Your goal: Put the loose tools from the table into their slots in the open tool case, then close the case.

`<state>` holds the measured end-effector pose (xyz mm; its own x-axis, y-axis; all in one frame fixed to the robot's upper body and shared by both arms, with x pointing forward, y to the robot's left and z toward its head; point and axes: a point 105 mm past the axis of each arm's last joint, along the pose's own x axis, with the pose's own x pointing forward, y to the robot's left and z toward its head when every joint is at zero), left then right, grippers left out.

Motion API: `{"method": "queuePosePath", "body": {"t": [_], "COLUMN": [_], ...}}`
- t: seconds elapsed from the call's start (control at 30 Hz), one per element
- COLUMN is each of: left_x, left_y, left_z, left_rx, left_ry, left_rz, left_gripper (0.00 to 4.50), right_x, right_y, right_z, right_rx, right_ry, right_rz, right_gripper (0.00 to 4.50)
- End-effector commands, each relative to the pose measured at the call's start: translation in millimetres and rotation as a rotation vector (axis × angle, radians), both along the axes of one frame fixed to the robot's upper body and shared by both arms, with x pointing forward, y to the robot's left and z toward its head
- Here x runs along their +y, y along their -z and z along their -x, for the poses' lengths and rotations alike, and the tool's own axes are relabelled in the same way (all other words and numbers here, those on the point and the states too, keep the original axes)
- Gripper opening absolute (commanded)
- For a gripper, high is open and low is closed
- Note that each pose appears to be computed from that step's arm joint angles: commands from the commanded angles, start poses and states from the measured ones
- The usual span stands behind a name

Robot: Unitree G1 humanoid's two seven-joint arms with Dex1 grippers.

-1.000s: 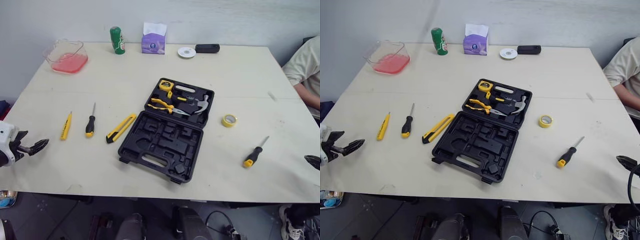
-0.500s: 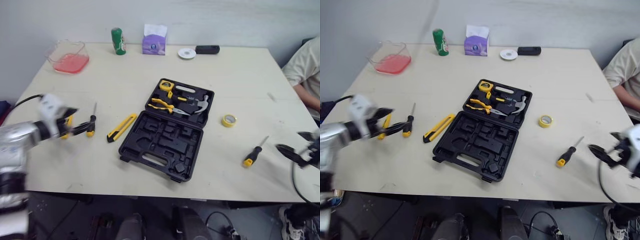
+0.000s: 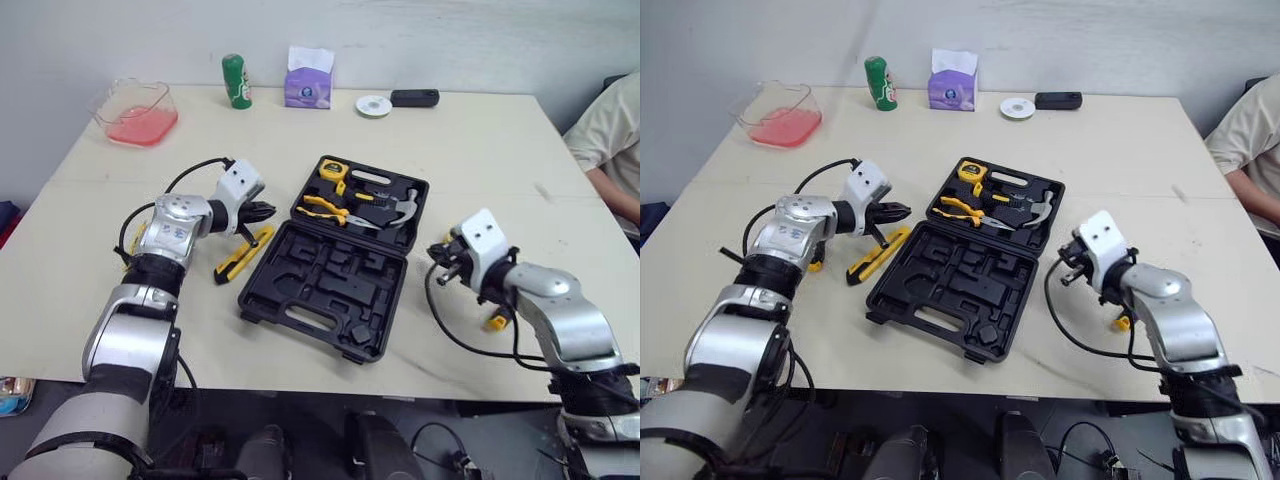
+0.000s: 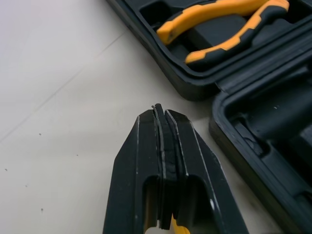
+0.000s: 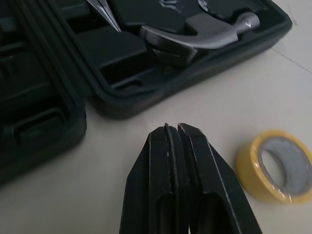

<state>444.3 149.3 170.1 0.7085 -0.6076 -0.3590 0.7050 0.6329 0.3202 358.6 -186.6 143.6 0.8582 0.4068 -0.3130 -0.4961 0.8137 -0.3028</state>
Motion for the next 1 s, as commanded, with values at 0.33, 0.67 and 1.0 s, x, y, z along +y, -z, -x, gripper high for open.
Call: {"method": "queuePosePath", "body": {"t": [0.33,0.67,1.0], "left_x": [-22.7,-39.9,-59.2], "left_y": [7.5,14.9,34.6], "left_z": [-7.2,-3.9,17.5], "left_rx": [-0.01,0.02,0.092], "left_ry": [0.028,0.084,0.261], "left_rz": [-0.003,-0.007,-0.023], "left_gripper": [0.0,0.0,0.0], "right_x": [14.2,17.0,35.2], "right_y": [-12.3,-8.4,-5.4], "right_z": [-7.9,-1.0,11.9], "right_rx": [-0.015,0.021,0.051], "right_ry": [0.008,-0.021,-0.131], "right_rz": [0.03,0.023,0.024], "right_gripper": [0.04,0.04,0.04]}}
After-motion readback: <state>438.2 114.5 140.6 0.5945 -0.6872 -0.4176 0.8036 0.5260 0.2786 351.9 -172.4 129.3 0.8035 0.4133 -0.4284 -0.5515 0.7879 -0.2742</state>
